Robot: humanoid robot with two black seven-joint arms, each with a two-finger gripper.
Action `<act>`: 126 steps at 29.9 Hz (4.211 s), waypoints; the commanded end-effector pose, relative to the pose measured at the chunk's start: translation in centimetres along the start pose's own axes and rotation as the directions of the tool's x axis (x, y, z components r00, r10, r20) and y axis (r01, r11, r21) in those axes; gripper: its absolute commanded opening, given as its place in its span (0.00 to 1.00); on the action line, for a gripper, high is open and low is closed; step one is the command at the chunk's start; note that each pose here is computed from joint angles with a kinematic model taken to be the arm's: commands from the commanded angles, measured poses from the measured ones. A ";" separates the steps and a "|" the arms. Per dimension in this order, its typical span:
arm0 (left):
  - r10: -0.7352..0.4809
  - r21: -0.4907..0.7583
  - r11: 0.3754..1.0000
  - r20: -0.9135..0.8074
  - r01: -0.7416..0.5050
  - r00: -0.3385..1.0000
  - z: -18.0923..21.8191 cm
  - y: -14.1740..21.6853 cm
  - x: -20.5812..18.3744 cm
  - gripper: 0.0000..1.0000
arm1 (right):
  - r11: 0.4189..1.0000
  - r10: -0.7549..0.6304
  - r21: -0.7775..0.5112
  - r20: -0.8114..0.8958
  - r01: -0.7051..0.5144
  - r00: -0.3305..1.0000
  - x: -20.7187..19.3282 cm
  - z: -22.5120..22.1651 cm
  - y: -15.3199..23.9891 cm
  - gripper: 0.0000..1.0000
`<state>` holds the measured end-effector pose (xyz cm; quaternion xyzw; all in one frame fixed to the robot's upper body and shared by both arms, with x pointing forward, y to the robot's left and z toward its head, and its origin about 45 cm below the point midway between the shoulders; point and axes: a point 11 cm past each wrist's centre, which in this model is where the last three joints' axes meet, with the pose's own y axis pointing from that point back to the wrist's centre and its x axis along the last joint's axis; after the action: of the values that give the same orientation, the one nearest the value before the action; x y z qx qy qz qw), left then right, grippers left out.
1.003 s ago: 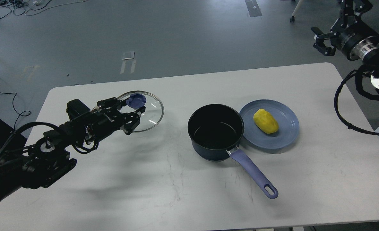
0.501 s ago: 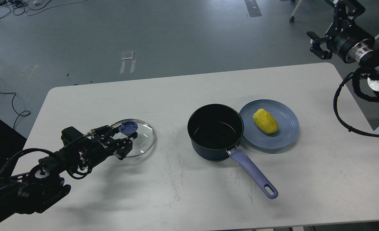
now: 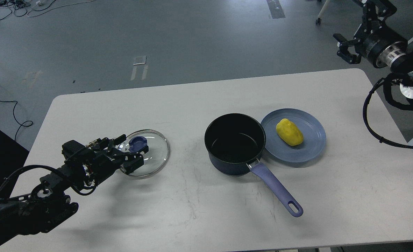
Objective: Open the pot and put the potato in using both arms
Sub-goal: 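Release the lid and raise the left arm away, then reach the right gripper to the yellow potato on the plate, then grasp the yellow potato with the right gripper and lift it, then carry the potato over the saucepan and drop it inside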
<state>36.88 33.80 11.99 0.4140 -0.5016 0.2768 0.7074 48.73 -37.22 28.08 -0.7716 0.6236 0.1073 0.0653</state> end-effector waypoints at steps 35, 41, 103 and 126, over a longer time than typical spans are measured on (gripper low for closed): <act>0.301 0.301 0.926 -0.953 -0.226 -0.035 -1.0 -5.8 24.0 0.99 | 0.686 -0.663 -0.673 -0.735 0.277 -0.144 -7.3 11.5 4.6 1.00; 0.274 0.275 0.938 -0.961 -0.211 -0.034 -1.0 -5.8 23.0 0.99 | 0.658 -0.686 -0.703 -0.707 0.269 -0.172 -7.5 12.9 5.0 1.00; 0.280 0.275 0.935 -0.960 -0.225 -0.011 -1.1 -5.7 21.7 0.99 | 0.643 -0.529 -0.625 -0.780 0.442 -0.334 -16.5 9.8 2.3 0.00; 0.311 0.305 0.927 -0.950 -0.219 -0.009 -2.4 -4.6 21.5 0.99 | 0.547 -0.631 -0.673 -0.722 0.498 -0.283 -19.7 14.9 4.6 1.00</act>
<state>49.24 33.10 30.68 0.0293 0.0607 0.6283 0.7750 39.05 -15.76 18.60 -0.8230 0.0332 -0.4454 -0.3509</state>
